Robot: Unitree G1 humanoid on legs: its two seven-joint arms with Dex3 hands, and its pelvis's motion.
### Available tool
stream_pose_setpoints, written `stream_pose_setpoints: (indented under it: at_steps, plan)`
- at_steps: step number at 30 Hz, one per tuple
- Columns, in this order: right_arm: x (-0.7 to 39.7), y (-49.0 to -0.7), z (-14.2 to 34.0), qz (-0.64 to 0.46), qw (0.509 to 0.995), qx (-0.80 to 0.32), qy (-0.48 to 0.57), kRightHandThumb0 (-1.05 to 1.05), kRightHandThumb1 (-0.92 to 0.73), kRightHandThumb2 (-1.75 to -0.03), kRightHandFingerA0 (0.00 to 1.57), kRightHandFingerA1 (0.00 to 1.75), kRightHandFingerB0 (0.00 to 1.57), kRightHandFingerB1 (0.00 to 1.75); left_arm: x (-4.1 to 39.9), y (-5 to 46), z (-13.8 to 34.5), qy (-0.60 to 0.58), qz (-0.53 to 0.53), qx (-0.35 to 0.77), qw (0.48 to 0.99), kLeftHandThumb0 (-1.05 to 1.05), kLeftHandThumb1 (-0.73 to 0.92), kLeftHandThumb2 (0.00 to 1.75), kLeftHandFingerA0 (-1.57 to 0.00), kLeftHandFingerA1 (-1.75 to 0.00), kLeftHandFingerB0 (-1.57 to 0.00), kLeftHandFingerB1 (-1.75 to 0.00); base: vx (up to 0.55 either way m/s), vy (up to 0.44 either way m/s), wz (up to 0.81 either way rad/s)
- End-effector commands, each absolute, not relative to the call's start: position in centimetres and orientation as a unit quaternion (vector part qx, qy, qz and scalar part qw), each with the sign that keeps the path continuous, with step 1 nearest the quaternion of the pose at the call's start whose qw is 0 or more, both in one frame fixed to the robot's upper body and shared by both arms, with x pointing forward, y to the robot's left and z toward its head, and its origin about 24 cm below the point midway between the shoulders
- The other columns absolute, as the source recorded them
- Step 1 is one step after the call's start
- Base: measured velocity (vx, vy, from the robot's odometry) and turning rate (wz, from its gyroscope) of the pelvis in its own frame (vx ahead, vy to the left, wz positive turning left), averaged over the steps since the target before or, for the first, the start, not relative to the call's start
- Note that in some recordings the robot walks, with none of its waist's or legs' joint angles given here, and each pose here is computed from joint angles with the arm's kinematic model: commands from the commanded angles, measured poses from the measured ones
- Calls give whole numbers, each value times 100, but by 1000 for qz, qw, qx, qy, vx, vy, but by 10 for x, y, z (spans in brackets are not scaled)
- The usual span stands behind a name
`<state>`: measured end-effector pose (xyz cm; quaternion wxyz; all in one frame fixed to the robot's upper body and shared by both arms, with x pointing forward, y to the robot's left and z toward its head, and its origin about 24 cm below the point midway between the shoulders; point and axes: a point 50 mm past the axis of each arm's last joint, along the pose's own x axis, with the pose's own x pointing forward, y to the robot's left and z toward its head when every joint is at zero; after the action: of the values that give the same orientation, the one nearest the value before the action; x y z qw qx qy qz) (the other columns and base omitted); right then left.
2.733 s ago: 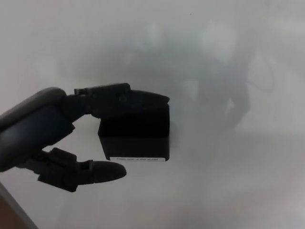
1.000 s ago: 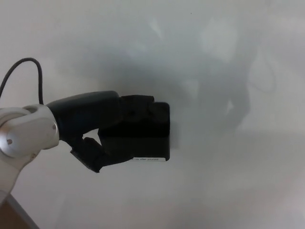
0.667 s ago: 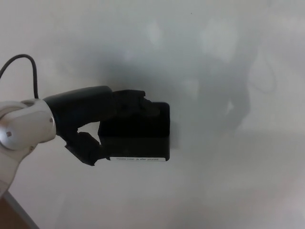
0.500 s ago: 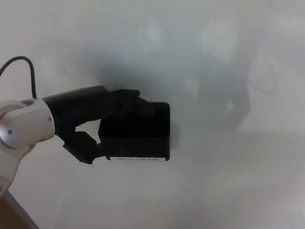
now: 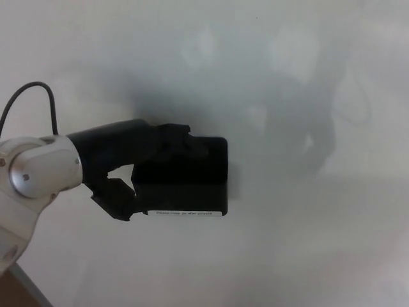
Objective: A magnetic marker holder is on the left hand side of the white board, the robot put the index and middle finger into the opening of the container and pull off the magnetic holder and hand it to a human on the left hand side.
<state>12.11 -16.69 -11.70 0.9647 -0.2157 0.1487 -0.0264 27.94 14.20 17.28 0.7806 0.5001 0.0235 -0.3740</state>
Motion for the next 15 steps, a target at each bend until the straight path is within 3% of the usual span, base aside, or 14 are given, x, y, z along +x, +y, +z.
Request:
stream_pose_setpoints:
  at_steps: [1,4,5,6,7,11,12,15]
  plan:
    - [124,-171,-115,-33,965,-220,137,-46,-65,-59,85,67,45,51,282,139,169,33,-369,503,781,-41,67,61,-30,-36,-18,-28,0,0,0]
    - [123,-171,-115,-33,965,-220,137,-46,-65,-59,85,67,45,51,282,138,168,34,-370,500,782,-41,67,61,-30,-36,-18,-28,0,0,0]
    - [124,-171,-114,-34,966,-218,137,-44,-65,-59,84,66,45,52,282,135,166,35,-376,504,777,-48,59,73,-21,-41,-14,-35,0,0,0]
    - [124,-170,-114,-35,966,-217,136,-44,-65,-59,84,66,45,52,282,133,165,36,-380,507,773,-48,59,73,-21,-41,-14,-35,0,0,0]
    - [125,-170,-114,-35,966,-216,136,-44,-65,-59,84,66,44,52,282,130,164,36,-384,513,767,-44,68,62,-26,-35,-16,-27,0,0,0]
    - [125,-170,-114,-35,966,-216,137,-44,-65,-59,84,66,44,52,281,129,163,35,-382,518,764,-44,68,62,-26,-35,-16,-27,0,0,0]
    - [125,-170,-114,-34,966,-219,135,-45,-65,-59,84,67,44,53,281,125,160,38,-388,514,764,-50,58,75,-23,-43,-12,-35,0,0,0]
    - [125,-170,-114,-34,965,-225,131,-45,-65,-59,84,67,44,53,279,120,155,44,-396,508,764,-50,58,75,-23,-43,-12,-35,0,0,0]
